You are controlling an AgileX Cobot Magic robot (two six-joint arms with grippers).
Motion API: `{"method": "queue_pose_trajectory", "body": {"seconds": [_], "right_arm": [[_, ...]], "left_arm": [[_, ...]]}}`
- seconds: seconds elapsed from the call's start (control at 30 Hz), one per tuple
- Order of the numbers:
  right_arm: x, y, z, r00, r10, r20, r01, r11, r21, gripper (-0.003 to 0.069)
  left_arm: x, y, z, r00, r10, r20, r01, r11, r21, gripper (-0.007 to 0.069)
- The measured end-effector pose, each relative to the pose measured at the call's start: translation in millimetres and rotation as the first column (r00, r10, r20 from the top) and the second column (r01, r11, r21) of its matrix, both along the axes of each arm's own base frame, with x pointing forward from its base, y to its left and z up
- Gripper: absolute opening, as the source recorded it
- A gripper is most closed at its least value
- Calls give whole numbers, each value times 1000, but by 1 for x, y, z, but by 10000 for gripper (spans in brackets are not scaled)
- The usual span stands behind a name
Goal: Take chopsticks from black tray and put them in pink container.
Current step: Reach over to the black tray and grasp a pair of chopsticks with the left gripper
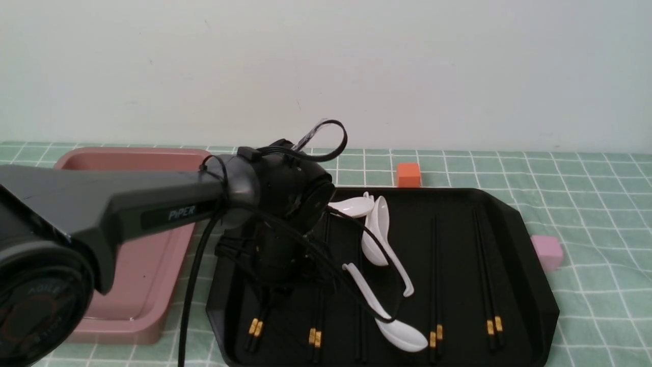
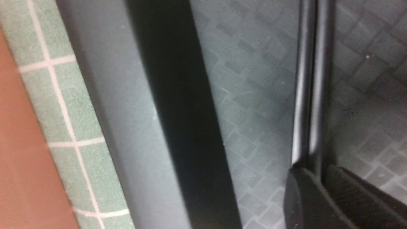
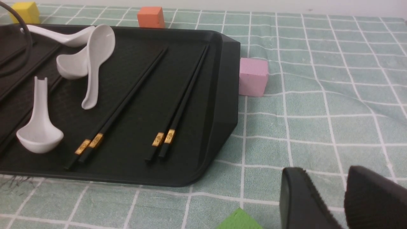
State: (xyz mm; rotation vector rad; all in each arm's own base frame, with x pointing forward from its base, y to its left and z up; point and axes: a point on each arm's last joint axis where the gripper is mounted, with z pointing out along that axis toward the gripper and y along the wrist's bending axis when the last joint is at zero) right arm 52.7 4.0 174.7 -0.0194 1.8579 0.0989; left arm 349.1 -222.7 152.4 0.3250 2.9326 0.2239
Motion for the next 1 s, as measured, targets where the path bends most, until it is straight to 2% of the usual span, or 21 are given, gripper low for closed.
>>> {"method": "queue_pose_trajectory", "body": {"seconds": [0.13,0.33,0.4,0.5,0.63,0.7,0.83,1.0], "right_arm": [[0,0,0,1000,0,0,0,1000,0,239],[0,0,0,1000,0,0,0,1000,0,239],[0,0,0,1000,0,0,0,1000,0,239],[0,0,0,1000,0,0,0,1000,0,239],[0,0,0,1000,0,0,0,1000,0,239],[0,0,0,1000,0,0,0,1000,0,239],[0,0,0,1000,0,0,0,1000,0,239],[0,0,0,1000,0,0,0,1000,0,239]], "left_arm": [[0,0,4,1000,5,5,-4,1000,-9,31],[-3,1,19,999,32,30,-31,999,-41,58],[-4,1,25,998,35,42,-33,998,-51,83],[-4,3,30,998,42,57,-39,998,-54,185],[1,7,22,997,73,40,-70,996,-59,315],[7,13,13,994,107,21,-106,992,-72,351],[17,24,3,990,140,-15,-141,983,-114,372],[21,25,-1,993,110,-33,-114,984,-135,365]]}}
